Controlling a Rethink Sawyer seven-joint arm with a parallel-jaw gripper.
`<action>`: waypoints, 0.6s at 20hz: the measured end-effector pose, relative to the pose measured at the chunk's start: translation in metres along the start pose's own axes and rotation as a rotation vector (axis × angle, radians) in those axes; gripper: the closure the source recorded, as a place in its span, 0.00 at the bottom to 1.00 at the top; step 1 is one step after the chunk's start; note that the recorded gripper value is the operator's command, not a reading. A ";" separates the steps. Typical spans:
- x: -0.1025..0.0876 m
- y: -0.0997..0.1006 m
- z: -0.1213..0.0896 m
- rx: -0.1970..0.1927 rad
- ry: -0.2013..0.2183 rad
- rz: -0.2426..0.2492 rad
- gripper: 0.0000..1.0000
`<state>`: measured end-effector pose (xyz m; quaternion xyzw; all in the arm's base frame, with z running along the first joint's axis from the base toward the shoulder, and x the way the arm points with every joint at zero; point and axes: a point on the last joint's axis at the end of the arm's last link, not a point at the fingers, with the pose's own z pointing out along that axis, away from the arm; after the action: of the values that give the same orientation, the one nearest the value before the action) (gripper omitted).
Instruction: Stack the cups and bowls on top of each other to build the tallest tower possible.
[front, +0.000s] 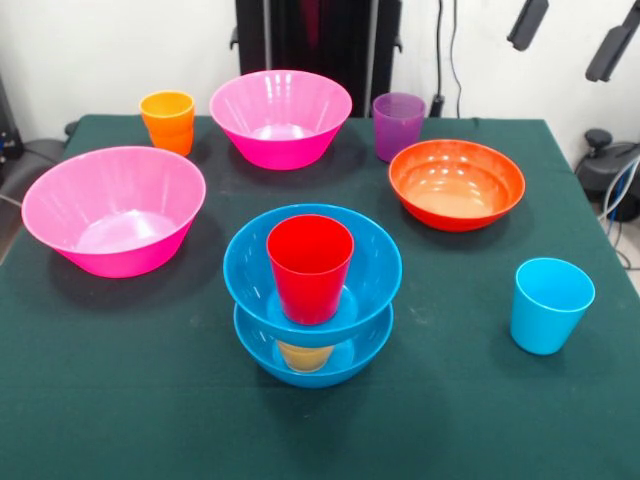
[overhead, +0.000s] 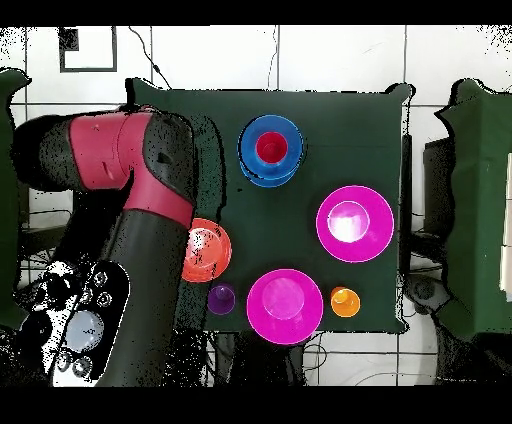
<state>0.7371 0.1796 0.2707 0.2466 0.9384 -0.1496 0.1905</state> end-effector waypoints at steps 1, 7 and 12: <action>0.001 -0.002 -0.001 0.001 0.001 0.002 0.00; 0.008 -0.023 -0.005 0.001 -0.011 0.023 0.00; 0.017 -0.046 0.004 -0.007 -0.038 0.045 0.00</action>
<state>0.7005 0.1470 0.2682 0.2639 0.9294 -0.1468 0.2124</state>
